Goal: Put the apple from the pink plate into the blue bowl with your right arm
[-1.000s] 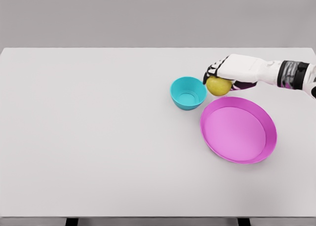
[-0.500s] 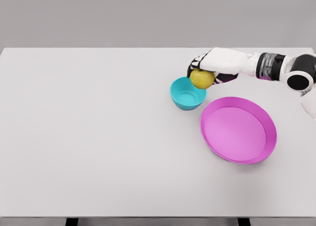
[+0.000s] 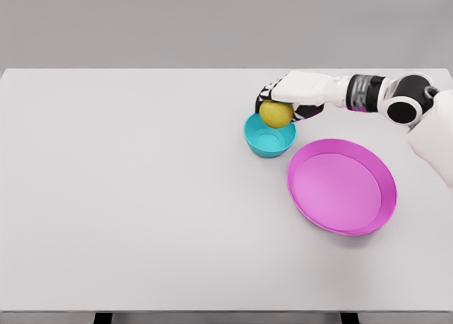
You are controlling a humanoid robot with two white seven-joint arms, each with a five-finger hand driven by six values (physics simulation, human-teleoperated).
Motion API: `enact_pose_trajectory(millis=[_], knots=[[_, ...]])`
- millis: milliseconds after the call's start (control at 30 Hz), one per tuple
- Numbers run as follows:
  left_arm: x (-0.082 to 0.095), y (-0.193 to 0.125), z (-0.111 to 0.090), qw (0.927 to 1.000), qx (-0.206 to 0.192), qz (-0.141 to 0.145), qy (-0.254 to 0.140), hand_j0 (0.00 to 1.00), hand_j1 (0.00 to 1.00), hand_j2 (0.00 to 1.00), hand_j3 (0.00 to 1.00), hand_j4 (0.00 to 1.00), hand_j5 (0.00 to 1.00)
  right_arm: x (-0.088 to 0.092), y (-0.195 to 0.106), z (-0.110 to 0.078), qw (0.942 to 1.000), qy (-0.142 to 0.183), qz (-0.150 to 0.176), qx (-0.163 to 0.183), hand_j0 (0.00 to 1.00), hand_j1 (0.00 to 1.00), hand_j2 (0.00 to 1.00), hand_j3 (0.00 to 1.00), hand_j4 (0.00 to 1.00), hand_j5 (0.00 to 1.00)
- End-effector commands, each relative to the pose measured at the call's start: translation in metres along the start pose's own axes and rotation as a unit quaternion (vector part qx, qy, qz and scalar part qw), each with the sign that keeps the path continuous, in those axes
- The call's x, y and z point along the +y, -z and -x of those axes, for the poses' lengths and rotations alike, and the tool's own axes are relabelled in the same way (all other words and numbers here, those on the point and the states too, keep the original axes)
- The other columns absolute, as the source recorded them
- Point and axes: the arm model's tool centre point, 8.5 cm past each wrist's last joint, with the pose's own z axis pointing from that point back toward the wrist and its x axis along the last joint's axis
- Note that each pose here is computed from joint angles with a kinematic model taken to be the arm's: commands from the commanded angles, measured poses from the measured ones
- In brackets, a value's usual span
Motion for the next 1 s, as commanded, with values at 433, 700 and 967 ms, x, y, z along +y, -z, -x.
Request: enact_pose_trajectory(millis=[433, 700, 967], knots=[[0.0, 0.0, 0.0, 1.0, 0.0, 0.0, 0.0, 1.0, 1.0, 1.0, 1.0, 1.0, 1.0, -0.024, -0.018, 0.002, 0.9995, -0.018, 0.027, 0.006, 1.0, 1.0, 1.0, 1.0, 1.0, 1.0], [0.0, 0.0, 0.0, 1.0, 0.0, 0.0, 0.0, 1.0, 1.0, 1.0, 1.0, 1.0, 1.0, 0.005, -0.161, 0.043, 0.9838, 0.038, 0.125, 0.123, 1.0, 1.0, 1.0, 1.0, 1.0, 1.0], [0.0, 0.0, 0.0, 1.0, 0.0, 0.0, 0.0, 1.0, 1.0, 1.0, 1.0, 1.0, 1.0, 0.052, -0.183, 0.04, 0.9428, 0.148, 0.256, 0.155, 1.0, 1.0, 1.0, 1.0, 1.0, 1.0]])
